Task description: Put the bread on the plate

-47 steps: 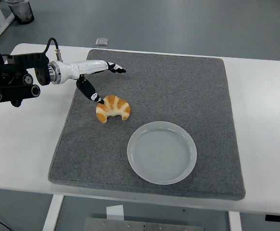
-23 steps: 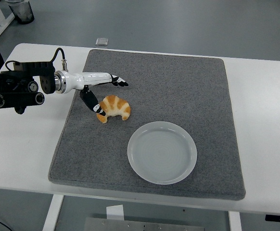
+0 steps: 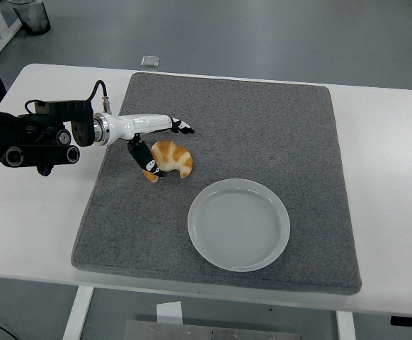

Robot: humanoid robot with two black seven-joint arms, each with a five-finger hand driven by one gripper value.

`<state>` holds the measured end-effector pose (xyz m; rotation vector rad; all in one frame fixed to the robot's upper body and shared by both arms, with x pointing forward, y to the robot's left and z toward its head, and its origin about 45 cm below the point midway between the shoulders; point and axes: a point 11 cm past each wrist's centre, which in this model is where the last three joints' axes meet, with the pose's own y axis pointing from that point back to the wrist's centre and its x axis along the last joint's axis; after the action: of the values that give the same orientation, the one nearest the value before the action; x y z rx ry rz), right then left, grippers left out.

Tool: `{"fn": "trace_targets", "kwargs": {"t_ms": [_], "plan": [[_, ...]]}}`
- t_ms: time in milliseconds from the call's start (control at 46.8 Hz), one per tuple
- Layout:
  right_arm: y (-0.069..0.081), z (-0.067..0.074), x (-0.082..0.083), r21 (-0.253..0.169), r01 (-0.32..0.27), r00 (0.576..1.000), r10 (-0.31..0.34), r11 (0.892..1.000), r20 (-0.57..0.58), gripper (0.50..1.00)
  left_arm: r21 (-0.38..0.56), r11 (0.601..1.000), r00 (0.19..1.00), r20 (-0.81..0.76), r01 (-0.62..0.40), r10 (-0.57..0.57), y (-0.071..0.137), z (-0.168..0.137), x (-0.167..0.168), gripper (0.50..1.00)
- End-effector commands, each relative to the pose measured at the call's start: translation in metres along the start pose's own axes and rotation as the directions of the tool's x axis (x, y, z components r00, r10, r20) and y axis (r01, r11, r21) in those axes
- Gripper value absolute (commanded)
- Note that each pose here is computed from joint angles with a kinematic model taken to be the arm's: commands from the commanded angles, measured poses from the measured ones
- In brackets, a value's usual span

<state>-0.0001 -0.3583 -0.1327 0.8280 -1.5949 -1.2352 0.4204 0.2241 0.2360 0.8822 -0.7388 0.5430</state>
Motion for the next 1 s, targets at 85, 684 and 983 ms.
{"fn": "trace_targets", "kwargs": {"t_ms": [85, 684, 983], "plan": [[0.0, -0.001, 0.0, 0.001, 0.001, 1.0, -0.001, 1.0, 0.0, 0.952, 0.006, 1.0, 1.0, -0.02, -0.004, 0.004, -0.001, 0.001, 0.001, 0.973], [0.0, 0.0, 0.0, 0.0, 0.0, 1.0, 0.0, 1.0, 0.0, 0.954, 0.022, 1.0, 1.0, -0.016, -0.015, 0.015, -0.008, -0.003, -0.011, 0.864], [0.0, 0.0, 0.0, 0.0, 0.0, 1.0, 0.0, 1.0, 0.0, 0.952, 0.015, 1.0, 1.0, -0.01, -0.009, 0.009, -0.013, 0.0, -0.015, 0.825]]}}
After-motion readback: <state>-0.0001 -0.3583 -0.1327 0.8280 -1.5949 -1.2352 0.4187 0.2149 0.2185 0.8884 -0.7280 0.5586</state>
